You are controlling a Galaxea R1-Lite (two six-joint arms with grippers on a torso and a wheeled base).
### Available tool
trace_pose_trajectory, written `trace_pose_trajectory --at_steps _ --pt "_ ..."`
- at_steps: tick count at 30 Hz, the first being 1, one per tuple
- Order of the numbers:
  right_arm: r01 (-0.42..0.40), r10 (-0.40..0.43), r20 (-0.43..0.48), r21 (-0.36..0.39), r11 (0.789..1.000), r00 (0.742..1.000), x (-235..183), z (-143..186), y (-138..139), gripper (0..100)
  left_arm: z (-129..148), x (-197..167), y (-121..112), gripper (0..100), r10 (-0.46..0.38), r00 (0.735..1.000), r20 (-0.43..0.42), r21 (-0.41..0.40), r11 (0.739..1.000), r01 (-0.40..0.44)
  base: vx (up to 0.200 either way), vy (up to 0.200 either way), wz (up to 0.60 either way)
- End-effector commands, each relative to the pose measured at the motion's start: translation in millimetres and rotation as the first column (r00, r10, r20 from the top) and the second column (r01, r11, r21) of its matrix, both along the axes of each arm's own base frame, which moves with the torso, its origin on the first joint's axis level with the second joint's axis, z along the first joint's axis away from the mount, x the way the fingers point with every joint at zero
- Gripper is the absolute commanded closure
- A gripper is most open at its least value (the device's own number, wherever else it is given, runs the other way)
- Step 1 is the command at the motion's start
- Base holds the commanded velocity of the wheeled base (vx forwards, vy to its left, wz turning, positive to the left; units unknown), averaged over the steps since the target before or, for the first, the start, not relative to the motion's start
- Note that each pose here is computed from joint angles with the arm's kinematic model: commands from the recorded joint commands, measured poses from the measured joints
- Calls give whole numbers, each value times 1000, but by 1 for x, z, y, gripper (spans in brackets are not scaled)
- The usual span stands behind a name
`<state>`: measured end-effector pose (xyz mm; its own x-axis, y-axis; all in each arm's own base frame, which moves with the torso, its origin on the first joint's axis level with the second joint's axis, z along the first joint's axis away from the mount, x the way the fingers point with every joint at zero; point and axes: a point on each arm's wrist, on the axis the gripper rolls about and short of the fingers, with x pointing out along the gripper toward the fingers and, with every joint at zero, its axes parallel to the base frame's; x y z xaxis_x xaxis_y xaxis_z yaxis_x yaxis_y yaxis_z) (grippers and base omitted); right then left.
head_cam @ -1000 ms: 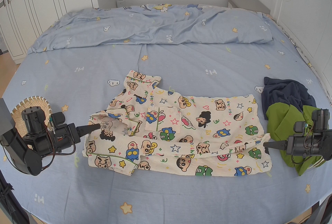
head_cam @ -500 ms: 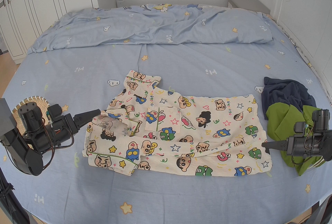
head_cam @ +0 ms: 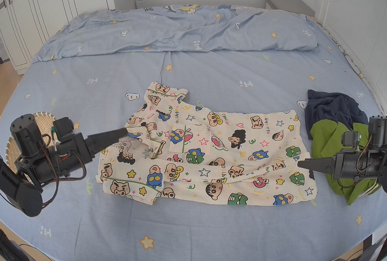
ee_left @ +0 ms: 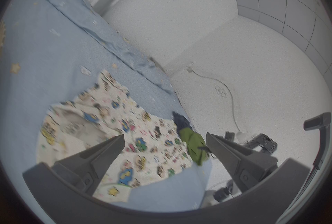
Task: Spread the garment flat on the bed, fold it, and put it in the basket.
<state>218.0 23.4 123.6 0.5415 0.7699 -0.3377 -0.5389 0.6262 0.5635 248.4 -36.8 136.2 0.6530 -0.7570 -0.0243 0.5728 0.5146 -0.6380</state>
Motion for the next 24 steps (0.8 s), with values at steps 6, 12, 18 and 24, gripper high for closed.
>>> trace_pose_trajectory --at_steps 6,12,18,24 --pt "-56 61 257 -26 998 965 -1 64 48 0 -18 11 -100 0 -168 985 -44 174 969 174 0 0 0" --pt "1 2 333 -7 1000 943 4 86 34 0 3 31 -128 0 -122 983 -136 295 942 158 0 0 0" --pt "46 -44 314 1 999 948 3 84 24 0 8 34 -148 0 -139 971 -196 390 897 207 0 0 0" --pt "92 -91 322 13 996 942 -8 91 12 0 -22 36 -163 0 -65 967 -245 463 869 175 0 0 0"
